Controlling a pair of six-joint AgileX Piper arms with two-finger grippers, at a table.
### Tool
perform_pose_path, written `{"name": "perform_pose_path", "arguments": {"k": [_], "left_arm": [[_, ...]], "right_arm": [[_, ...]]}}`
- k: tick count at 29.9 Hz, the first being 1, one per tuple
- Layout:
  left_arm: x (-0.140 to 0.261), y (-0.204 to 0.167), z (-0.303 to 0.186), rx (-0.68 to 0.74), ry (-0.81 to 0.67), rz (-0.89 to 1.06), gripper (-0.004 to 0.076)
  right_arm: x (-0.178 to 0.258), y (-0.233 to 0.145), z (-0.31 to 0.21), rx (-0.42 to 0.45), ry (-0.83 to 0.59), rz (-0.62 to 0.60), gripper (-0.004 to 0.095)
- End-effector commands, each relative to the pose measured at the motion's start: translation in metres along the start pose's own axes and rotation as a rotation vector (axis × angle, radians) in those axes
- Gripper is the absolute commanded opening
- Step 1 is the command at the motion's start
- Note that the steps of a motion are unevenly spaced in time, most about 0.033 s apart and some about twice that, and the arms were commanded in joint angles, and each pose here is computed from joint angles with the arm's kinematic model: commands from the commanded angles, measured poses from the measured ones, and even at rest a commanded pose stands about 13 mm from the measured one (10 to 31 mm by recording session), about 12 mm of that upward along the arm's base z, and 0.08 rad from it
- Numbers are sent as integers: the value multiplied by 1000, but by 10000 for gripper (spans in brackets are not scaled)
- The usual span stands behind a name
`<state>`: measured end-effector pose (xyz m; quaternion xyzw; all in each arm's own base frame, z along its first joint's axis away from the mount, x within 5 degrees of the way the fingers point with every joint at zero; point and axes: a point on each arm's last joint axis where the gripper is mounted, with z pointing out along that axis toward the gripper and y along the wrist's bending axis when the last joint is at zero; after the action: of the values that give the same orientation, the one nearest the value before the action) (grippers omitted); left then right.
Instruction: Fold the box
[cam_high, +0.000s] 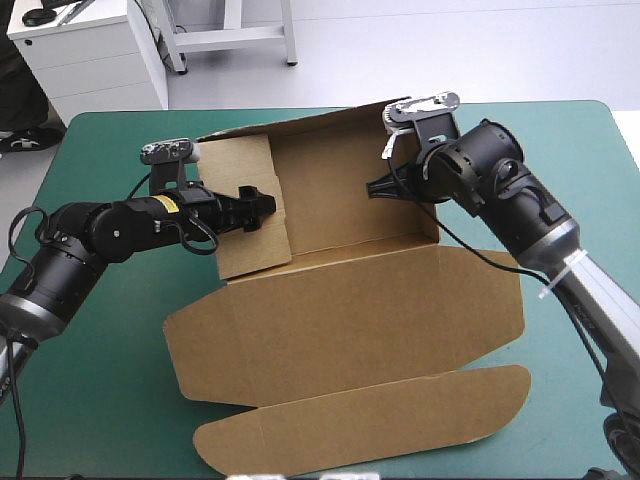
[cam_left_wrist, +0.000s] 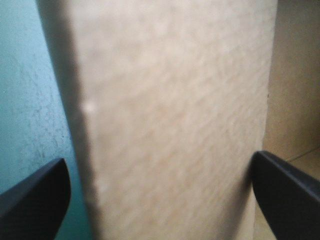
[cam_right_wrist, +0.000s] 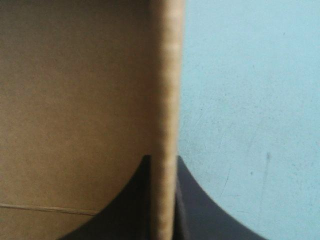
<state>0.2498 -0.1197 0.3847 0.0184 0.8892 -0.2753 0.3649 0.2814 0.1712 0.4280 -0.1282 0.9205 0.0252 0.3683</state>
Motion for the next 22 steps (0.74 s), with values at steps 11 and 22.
{"name": "perform_pose_path", "arguments": {"k": [11, 22], "left_arm": [[-10, -12, -16, 43, -70, 0, 624], [-6, -22, -14, 89, -74, 3, -7]], "right_arm": [[-11, 5, -30, 19, -165, 22, 0], [-10, 5, -30, 16, -158, 54, 0]]}}
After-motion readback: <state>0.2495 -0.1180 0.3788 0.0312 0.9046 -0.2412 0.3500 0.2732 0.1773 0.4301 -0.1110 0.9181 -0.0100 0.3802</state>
